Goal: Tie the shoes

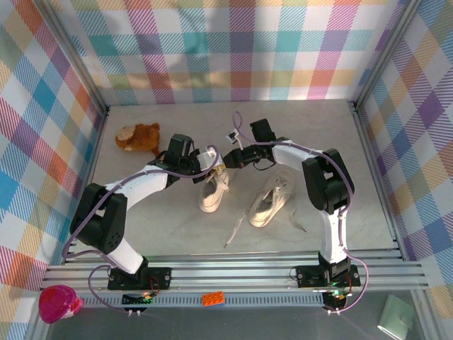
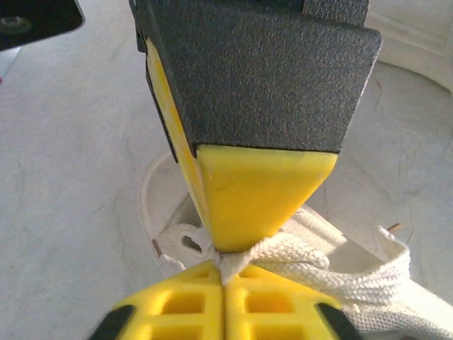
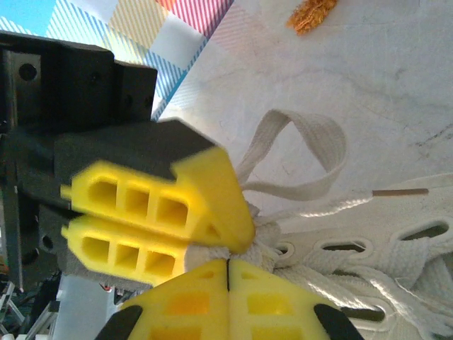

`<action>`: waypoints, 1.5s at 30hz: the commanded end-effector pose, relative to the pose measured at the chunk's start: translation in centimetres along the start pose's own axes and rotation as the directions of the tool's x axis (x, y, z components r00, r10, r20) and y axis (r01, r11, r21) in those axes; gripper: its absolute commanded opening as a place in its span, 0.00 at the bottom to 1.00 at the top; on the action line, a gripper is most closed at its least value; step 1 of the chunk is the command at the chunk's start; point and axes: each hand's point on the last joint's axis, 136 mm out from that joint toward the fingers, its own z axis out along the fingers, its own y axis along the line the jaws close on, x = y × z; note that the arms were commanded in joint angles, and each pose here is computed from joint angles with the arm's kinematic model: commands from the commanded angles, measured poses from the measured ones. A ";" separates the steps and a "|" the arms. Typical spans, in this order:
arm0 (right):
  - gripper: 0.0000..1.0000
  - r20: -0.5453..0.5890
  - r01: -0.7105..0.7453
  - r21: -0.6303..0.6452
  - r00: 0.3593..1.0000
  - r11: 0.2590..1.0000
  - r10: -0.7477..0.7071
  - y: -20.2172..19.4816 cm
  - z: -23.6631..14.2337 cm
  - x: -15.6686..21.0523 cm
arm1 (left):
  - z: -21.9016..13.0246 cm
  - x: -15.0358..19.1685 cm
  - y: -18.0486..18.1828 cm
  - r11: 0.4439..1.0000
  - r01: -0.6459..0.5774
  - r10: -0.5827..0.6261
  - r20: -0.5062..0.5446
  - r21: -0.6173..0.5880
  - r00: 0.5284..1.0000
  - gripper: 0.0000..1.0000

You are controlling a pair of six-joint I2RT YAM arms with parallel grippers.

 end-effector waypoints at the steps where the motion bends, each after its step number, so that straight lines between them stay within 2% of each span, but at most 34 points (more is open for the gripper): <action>1: 0.00 0.013 0.075 0.004 0.997 0.997 -0.076 1.4 -0.6 -0.9 | -1.1 -0.7 0.5 0.999 -0.015 0.016 0.020 -0.034 1.000 0.24; 4: 0.00 -0.010 0.080 0.018 0.997 0.997 -0.080 1.3 -0.6 -0.5 | -1.9 -1.1 0.9 0.998 0.002 0.000 0.032 -0.070 0.999 0.40; 7: 0.00 -0.025 0.095 0.030 0.995 0.995 -0.094 1.3 -0.6 -0.3 | -3.4 -1.5 2.0 0.989 0.057 -0.052 0.044 -0.136 0.998 0.46; 10: 0.00 -0.043 0.122 0.059 0.992 0.991 -0.119 1.2 -0.4 0.0 | -5.3 -1.7 3.7 0.959 0.186 -0.175 0.072 -0.216 0.982 0.50; 12: 0.00 -0.059 0.161 0.079 0.986 0.984 -0.156 1.3 -0.2 0.2 | -6.8 -1.6 5.3 0.903 0.331 -0.313 0.109 -0.273 0.943 0.52; 14: 0.00 -0.074 0.185 0.104 0.981 0.977 -0.178 1.2 0.0 0.3 | -8.1 -0.9 6.5 0.826 0.469 -0.448 0.139 -0.314 0.883 0.53; 17: 0.00 -0.092 0.227 0.138 0.972 0.964 -0.216 1.2 0.3 0.5 | -9.4 1.0 7.7 0.664 0.666 -0.655 0.164 -0.341 0.738 0.54; 19: 0.00 -0.104 0.251 0.157 0.966 0.955 -0.237 1.2 0.6 0.5 | -9.7 2.2 7.5 0.552 0.768 -0.764 0.173 -0.326 0.622 0.53; 21: 0.00 -0.112 0.269 0.179 0.961 0.946 -0.252 1.1 0.7 0.5 | -9.8 3.3 7.2 0.463 0.827 -0.830 0.170 -0.320 0.531 0.52; 23: 0.00 -0.113 0.285 0.201 0.957 0.937 -0.267 1.0 0.8 0.4 | -9.6 4.5 6.9 0.357 0.885 -0.892 0.172 -0.299 0.418 0.52; 28: 0.00 -0.117 0.328 0.261 0.944 0.908 -0.307 0.8 0.6 0.3 | -7.6 5.4 6.7 0.160 0.972 -0.970 0.153 -0.172 0.187 0.52; 34: 0.00 -0.136 0.344 0.282 0.938 0.896 -0.317 0.7 0.6 0.7 | -4.2 6.0 6.4 0.000 0.997 -0.994 0.108 -0.080 0.009 0.52; 37: 0.00 -0.139 0.350 0.291 0.936 0.890 -0.323 0.7 0.6 0.8 | -2.7 6.1 5.8 -0.026 0.998 -0.996 0.087 -0.066 -0.020 0.53; 45: 0.00 -0.144 0.364 0.298 0.931 0.883 -0.335 0.9 0.7 0.7 | 1.0 6.1 4.9 -0.137 0.990 -0.989 0.059 0.018 -0.138 0.54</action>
